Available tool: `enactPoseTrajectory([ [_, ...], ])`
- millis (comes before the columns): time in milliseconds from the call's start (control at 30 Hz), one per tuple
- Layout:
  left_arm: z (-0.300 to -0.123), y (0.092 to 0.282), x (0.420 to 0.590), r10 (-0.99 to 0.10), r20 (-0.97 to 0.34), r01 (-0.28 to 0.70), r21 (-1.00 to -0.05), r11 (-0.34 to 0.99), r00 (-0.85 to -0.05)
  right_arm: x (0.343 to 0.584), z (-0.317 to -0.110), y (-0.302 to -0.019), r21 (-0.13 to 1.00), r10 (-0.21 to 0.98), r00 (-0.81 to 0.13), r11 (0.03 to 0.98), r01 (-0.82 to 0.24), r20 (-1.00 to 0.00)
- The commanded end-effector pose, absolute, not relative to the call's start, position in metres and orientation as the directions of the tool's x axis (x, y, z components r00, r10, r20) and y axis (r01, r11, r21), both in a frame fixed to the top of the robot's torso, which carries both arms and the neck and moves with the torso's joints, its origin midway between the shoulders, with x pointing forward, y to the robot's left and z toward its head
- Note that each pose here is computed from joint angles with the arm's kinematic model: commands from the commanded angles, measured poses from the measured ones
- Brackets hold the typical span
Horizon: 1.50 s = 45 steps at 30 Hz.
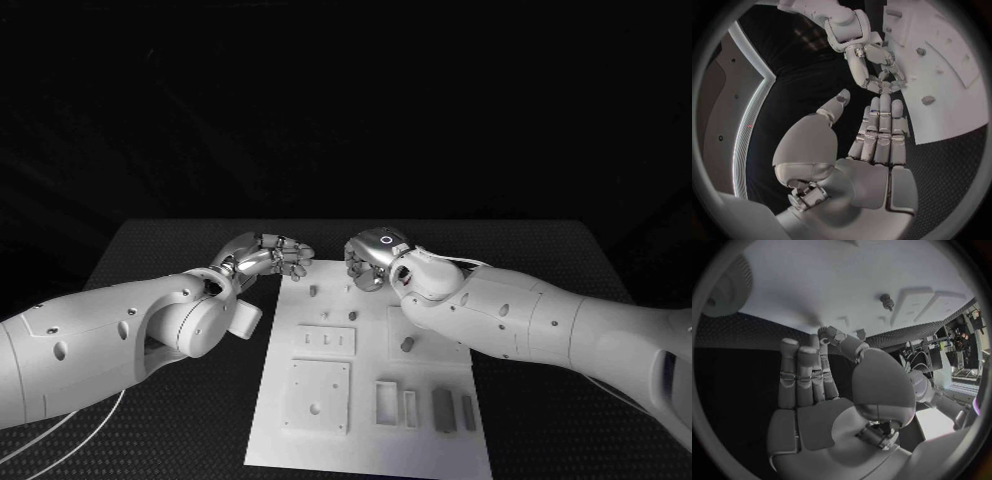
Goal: Assemble the parts on the task board
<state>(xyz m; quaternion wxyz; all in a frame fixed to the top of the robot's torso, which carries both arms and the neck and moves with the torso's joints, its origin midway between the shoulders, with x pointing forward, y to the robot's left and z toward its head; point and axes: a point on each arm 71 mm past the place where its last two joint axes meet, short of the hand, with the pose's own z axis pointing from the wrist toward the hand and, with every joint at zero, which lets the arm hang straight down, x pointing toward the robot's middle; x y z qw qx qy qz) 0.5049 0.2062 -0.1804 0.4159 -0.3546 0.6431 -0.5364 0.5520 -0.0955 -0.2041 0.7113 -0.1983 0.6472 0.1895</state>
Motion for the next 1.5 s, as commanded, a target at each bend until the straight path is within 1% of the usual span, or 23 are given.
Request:
enactPoseTrajectory([
  [33, -0.179, 0.204, 0.504, -0.896, -0.151, -0.002, -0.986, 0.167, -0.418, 0.549, -0.212, -0.095, -0.051, -0.026, 0.056, 0.844, -0.534, -0.998],
  [233, -0.179, 0.205, 0.505, -0.897, -0.151, -0.002, -0.986, 0.167, -0.416, 0.550, -0.212, -0.096, -0.051, -0.023, 0.059, 0.847, -0.529, -0.998],
  [467, -0.179, 0.204, 0.505, -0.896, -0.151, -0.003, -0.986, 0.167, -0.418, 0.551, -0.214, -0.094, -0.010, 0.007, 0.031, 0.850, -0.526, -1.000],
  [767, -0.179, 0.206, 0.505, -0.898, -0.150, -0.006, -0.986, 0.168, -0.414, 0.552, -0.210, -0.100, 0.009, 0.049, 0.065, 0.862, -0.507, -0.997],
  [1033, -0.179, 0.208, 0.505, -0.899, -0.151, -0.006, -0.986, 0.168, -0.411, 0.548, -0.207, -0.105, 0.032, 0.087, 0.084, 0.858, -0.513, -0.993],
  [1133, -0.178, 0.209, 0.505, -0.900, -0.151, -0.005, -0.986, 0.168, -0.409, 0.545, -0.201, -0.110, 0.050, 0.116, 0.095, 0.852, -0.522, -0.989],
  [1267, -0.178, 0.211, 0.505, -0.902, -0.153, -0.002, -0.986, 0.168, -0.403, 0.542, -0.184, -0.124, 0.088, 0.164, 0.098, 0.844, -0.529, -0.982],
  [1333, -0.177, 0.214, 0.506, -0.903, -0.154, -0.003, -0.986, 0.169, -0.401, 0.540, -0.171, -0.137, 0.090, 0.168, 0.102, 0.846, -0.526, -0.980],
  [1500, -0.177, 0.220, 0.508, -0.909, -0.161, 0.002, -0.985, 0.174, -0.385, 0.538, -0.159, -0.163, 0.094, 0.169, 0.099, 0.850, -0.518, -0.981],
])
